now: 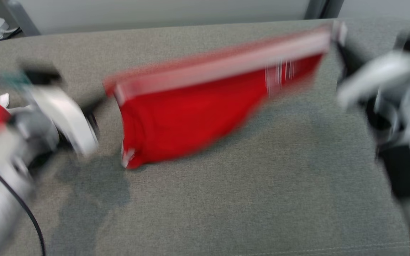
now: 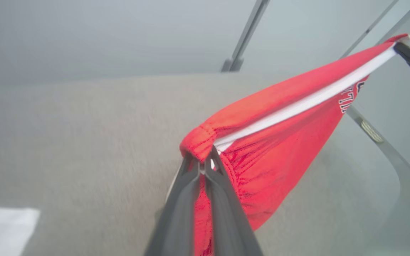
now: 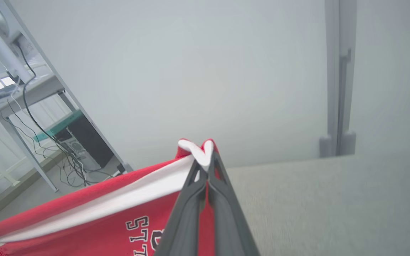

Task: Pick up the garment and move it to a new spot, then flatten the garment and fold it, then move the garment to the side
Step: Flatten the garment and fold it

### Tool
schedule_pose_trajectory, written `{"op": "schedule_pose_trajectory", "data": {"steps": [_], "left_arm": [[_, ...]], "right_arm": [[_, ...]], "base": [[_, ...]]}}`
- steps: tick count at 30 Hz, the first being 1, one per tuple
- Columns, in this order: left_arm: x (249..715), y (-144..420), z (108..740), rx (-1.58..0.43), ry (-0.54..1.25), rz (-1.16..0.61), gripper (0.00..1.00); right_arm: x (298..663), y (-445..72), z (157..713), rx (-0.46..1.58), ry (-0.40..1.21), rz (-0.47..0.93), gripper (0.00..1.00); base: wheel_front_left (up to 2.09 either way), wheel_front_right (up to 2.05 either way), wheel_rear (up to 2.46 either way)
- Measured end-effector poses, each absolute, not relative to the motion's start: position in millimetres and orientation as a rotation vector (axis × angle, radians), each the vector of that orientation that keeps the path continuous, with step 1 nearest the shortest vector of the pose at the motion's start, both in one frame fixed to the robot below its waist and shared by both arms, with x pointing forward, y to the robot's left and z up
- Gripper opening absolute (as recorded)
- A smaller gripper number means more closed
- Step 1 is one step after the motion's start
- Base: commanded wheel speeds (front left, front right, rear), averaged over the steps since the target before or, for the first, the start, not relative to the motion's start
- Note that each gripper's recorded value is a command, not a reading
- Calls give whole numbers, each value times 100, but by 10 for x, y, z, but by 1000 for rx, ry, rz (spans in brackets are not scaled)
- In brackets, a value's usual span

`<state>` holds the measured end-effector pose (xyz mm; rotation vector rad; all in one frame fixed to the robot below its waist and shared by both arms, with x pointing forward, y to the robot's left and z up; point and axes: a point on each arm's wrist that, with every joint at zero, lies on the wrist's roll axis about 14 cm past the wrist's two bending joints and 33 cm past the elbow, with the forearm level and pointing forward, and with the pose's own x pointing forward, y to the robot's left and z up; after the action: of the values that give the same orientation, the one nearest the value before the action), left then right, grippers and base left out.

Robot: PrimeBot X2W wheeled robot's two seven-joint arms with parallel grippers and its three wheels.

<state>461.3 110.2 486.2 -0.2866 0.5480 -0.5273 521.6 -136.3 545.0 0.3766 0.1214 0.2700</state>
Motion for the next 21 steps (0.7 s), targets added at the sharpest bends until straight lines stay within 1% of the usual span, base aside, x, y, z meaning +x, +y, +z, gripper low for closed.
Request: {"op": "schedule_pose_trajectory", "data": {"steps": [1,2,3,4,5,6,7,8,9,11,14,16,18,21], "left_arm": [[4982,1170,5344,-282,418,-505,0],[5284,1217,5899,-252,268,-496,0],[5504,1246,6469,-222,119,-486,0],[5625,1251,6997,-193,-11,-482,0],[5670,1234,7394,-158,-112,-484,0],[5683,1221,7688,-135,-192,-486,0],[5681,1216,7874,-123,-251,-484,0],[5675,1198,7926,-113,-287,-484,0],[5668,1162,7851,-90,-288,-485,0],[5656,1128,7435,-97,-231,-486,0],[5594,1094,6483,-146,-85,-488,0],[5421,1082,5672,-206,65,-468,0],[5204,1138,5008,-285,176,-413,0],[4911,1215,4322,-366,310,-334,0]], "right_arm": [[5455,-1341,6053,346,-9,292,0],[5605,-1317,6665,333,-144,307,0],[5674,-1312,7232,344,-273,316,0],[5685,-1306,7700,351,-372,324,0],[5675,-1306,8026,346,-441,329,0],[5673,-1305,8235,328,-484,331,0],[5681,-1289,8347,311,-506,335,0],[5700,-1253,8352,292,-510,341,0],[5720,-1197,8266,267,-494,350,0],[5756,-1053,7883,267,-415,380,0],[5821,-1011,7131,292,-286,393,0],[5795,-1042,6434,319,-156,380,0],[5682,-1104,5707,351,-16,349,0],[5346,-1079,4740,438,206,312,0]], "base": [[0,0,0],[0,0,0],[0,0,0],[0,0,0],[0,0,0],[0,0,0],[0,0,0],[0,0,0],[0,0,0],[0,0,0],[0,0,0],[0,0,0],[0,0,0],[0,0,0]]}}
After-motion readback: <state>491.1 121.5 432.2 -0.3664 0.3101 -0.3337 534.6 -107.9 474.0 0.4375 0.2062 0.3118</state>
